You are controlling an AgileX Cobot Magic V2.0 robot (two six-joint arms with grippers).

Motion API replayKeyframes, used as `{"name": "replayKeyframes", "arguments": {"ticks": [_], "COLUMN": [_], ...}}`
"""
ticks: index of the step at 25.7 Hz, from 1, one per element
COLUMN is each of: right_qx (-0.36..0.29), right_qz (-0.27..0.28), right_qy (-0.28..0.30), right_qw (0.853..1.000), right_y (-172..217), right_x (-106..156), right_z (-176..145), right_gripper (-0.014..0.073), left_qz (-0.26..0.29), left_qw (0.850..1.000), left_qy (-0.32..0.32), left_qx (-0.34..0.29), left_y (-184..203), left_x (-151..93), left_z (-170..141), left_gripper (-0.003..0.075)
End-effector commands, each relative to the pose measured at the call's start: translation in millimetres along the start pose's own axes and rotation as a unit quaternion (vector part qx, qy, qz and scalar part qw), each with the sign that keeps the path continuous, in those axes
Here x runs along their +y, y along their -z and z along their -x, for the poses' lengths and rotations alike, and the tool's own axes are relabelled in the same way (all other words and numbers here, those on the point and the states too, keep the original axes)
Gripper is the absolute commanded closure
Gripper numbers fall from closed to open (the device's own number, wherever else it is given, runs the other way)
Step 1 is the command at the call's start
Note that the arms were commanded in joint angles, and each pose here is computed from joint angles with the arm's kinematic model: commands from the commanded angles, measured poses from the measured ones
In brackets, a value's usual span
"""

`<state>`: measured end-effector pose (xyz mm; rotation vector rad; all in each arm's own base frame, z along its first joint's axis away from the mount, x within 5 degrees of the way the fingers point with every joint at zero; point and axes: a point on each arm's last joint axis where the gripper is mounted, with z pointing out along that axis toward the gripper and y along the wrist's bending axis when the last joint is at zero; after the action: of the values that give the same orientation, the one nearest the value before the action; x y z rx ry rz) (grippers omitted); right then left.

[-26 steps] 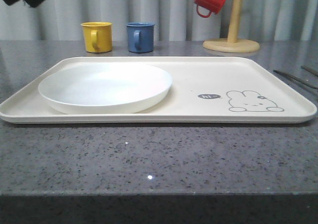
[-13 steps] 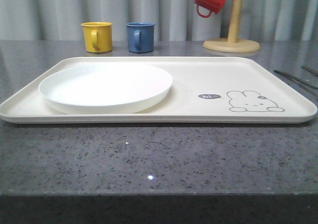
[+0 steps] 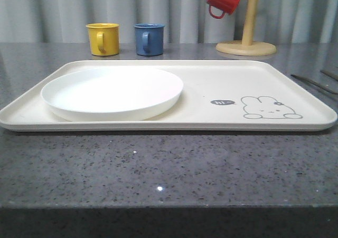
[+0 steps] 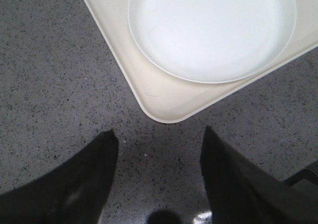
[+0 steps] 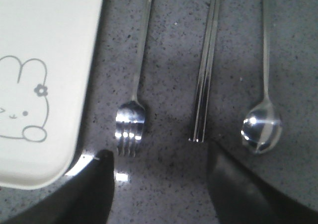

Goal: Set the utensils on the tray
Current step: 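Lower the right gripper over the silver fork and grasp it, then carry the fork onto the tray beside the plate and release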

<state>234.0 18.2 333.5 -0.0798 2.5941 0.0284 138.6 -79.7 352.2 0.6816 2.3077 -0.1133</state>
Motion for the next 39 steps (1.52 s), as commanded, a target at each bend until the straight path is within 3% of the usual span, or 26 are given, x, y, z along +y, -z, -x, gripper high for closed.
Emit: {"name": "replayKeyframes", "arguments": {"ticks": [1,8,16,20,25,28,39], "right_qx": [0.002,0.085,0.125,0.138,0.141,0.149,0.116], "right_qz": [-0.001,0.018,0.023,0.024,0.017,0.018,0.037], "right_qy": [0.008,-0.004,0.006,0.008,0.012,0.012,0.012], "right_qw": [1.0,0.996,0.992,0.99,0.99,0.989,0.992], "right_y": [-8,-59,-102,-113,-114,-114,-61], "right_x": [1,5,15,17,15,15,23], "right_z": [26,56,72,75,74,73,84], "right_gripper": [0.0153,0.0153,0.016,0.0296,0.0486,0.0554,0.0583], "left_qz": [-0.001,-0.001,-0.001,-0.001,-0.001,-0.001,-0.001], "left_qw": [0.999,0.999,0.999,0.999,0.999,0.999,0.999], "left_qy": [0.004,0.004,0.004,0.004,0.004,0.004,0.004], "left_qx": [-0.042,-0.042,-0.044,-0.044,-0.044,-0.044,-0.044], "left_y": [7,7,7,7,7,7,7], "left_x": [0,0,0,0,0,0,0], "left_z": [10,10,11,11,11,11,11], "left_gripper": [0.0351,0.0351,0.0351,0.0351,0.0351,0.0351,0.0351]}}
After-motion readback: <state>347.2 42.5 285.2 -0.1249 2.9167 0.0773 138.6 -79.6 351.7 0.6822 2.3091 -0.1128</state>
